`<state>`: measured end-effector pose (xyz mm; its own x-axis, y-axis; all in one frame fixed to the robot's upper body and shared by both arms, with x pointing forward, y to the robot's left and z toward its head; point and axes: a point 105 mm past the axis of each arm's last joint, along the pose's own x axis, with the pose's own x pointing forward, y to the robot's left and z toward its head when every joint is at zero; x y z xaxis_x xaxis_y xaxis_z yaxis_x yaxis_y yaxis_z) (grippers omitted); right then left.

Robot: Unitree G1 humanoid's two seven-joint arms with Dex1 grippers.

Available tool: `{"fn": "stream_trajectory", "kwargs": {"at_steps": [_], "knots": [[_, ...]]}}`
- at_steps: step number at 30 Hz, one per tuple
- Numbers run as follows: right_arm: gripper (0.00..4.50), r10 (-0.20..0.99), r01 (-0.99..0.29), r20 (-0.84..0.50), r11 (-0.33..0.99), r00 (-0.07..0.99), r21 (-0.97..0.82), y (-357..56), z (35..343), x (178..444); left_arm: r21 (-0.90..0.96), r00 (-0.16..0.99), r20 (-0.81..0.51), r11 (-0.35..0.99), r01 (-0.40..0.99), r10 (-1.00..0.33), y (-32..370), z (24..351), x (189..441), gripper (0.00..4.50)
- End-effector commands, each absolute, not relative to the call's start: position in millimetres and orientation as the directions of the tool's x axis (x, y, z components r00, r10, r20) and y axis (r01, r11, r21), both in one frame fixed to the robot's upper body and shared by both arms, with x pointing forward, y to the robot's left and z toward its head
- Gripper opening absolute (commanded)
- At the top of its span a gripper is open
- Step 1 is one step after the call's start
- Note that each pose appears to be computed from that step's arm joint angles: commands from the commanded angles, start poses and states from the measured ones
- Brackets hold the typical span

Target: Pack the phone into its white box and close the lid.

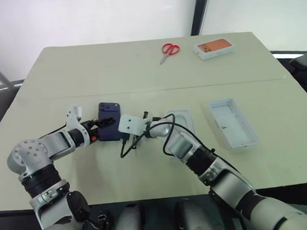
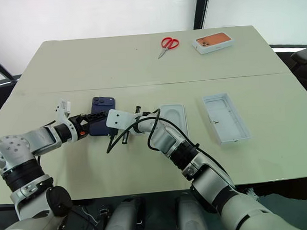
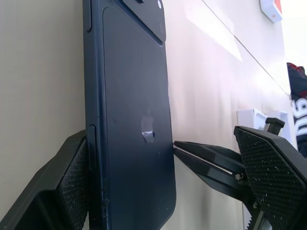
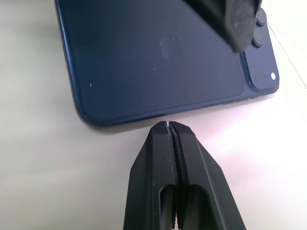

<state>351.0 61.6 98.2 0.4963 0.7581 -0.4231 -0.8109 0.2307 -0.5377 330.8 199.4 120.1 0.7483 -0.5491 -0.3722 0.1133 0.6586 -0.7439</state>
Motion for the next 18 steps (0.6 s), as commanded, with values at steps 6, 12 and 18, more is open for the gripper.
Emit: {"fn": "stream_trajectory", "kwargs": {"at_steps": [6, 12, 18], "knots": [[0.0, 0.776, -0.785, -0.376, 0.233, 0.506, -0.574, 64.1, 115.9, 349.8, -0.785, 0.759, -0.355, 0.615, 0.074, -0.545, 206.4, 118.2, 332.5, 2.33], [0.0, 0.776, -0.778, -0.371, 0.233, 0.511, -0.584, 63.0, 119.3, 350.6, -0.817, 0.781, -0.315, 0.572, 0.066, -0.54, 210.7, 121.3, 333.7, 2.33], [0.0, 0.775, -0.765, -0.357, 0.24, 0.521, -0.597, 59.0, 127.0, 351.7, -0.831, 0.79, -0.297, 0.553, 0.064, -0.537, 212.6, 122.7, 333.8, 0.59]]}}
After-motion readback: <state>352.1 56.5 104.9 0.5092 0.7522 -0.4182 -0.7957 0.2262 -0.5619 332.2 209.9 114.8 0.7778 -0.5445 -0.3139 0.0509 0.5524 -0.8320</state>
